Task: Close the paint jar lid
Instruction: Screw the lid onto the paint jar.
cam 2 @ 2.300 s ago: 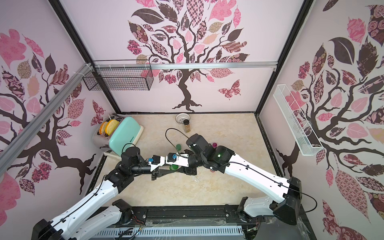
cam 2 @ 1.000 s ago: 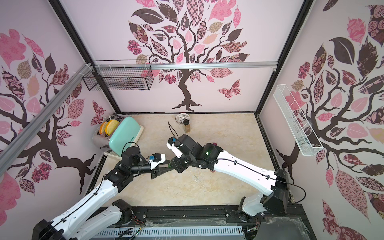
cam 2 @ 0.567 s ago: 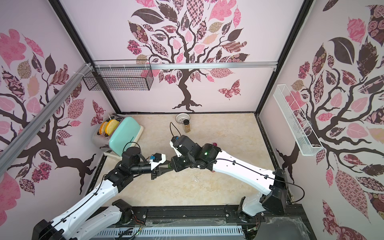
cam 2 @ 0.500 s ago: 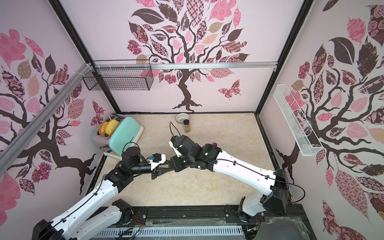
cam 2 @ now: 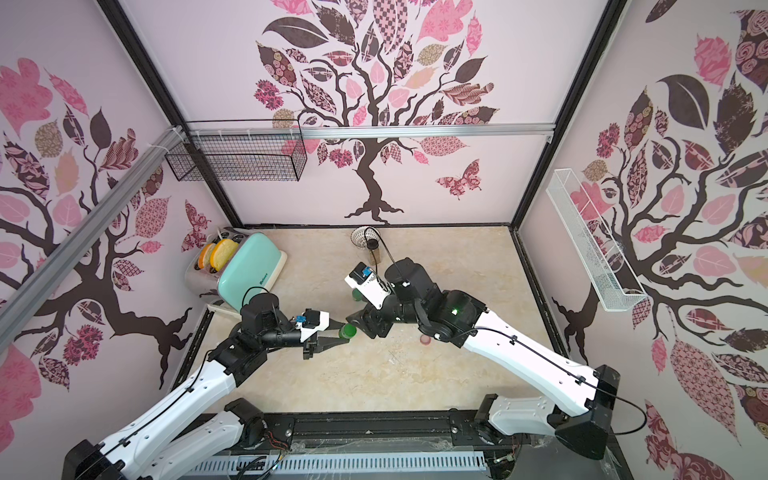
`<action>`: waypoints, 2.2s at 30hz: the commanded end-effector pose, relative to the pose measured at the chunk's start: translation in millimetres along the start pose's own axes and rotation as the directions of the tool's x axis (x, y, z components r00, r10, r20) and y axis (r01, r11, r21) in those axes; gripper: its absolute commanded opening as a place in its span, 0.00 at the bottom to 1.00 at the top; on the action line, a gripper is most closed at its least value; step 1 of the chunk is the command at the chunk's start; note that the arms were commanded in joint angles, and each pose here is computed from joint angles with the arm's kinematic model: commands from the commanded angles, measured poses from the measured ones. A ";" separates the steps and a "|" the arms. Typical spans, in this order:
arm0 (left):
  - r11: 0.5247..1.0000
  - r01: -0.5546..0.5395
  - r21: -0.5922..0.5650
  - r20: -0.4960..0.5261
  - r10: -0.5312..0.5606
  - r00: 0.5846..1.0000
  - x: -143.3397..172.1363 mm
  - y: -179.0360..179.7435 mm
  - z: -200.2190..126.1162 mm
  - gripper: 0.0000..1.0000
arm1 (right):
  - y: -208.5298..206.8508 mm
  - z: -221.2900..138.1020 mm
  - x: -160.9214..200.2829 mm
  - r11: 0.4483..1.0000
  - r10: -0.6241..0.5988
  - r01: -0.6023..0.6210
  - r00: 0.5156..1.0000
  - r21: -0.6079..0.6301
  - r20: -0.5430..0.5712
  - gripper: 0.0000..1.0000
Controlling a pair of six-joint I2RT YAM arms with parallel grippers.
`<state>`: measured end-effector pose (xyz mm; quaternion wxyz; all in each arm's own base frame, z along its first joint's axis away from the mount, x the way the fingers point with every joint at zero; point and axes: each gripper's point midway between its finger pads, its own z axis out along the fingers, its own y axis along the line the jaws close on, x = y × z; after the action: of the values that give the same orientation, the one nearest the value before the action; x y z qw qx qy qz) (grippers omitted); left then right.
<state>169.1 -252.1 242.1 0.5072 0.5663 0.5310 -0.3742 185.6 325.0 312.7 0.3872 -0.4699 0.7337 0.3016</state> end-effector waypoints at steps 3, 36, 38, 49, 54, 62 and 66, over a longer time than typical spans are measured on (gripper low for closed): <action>0.999 -0.032 0.021 0.029 0.031 0.999 -12.4 -2.0 0.1 0.18 | 21.2 -13.9 14.7 0.950 -0.296 0.291 0.955 -0.113 -0.029 0.65; 0.999 -0.035 0.034 0.032 0.034 0.999 -13.1 -5.0 0.3 0.18 | 34.1 19.3 16.6 0.893 -0.417 0.395 0.907 -0.217 -0.066 0.38; 0.999 -0.035 0.032 0.031 0.034 0.999 -13.3 -4.7 0.2 0.18 | 33.5 20.7 17.6 0.896 -0.412 0.388 0.908 -0.217 -0.074 0.34; 0.999 -0.039 0.025 0.030 0.038 0.999 -13.4 -4.0 0.0 0.18 | 23.6 35.3 10.6 0.976 -0.199 0.184 0.971 -0.115 -0.130 0.07; 0.999 -0.047 0.008 0.026 0.046 0.999 -13.4 -2.0 -0.8 0.18 | 19.4 51.0 -0.8 0.983 0.178 -0.182 0.977 -0.026 -0.117 0.00; 0.999 -0.051 -0.004 0.023 0.051 0.998 -13.5 -0.7 -1.6 0.17 | 20.1 79.7 16.4 0.708 0.705 -0.701 0.693 0.087 -0.151 0.00; 0.999 -0.053 -0.008 0.021 0.053 0.998 -13.3 0.0 -1.5 0.17 | 26.7 88.5 20.7 0.538 0.841 -0.833 0.519 0.129 -0.151 0.00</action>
<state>183.3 -240.5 213.5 0.4765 0.5411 0.6039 -0.3398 179.9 361.3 242.7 0.1677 -0.1855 0.9116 0.3263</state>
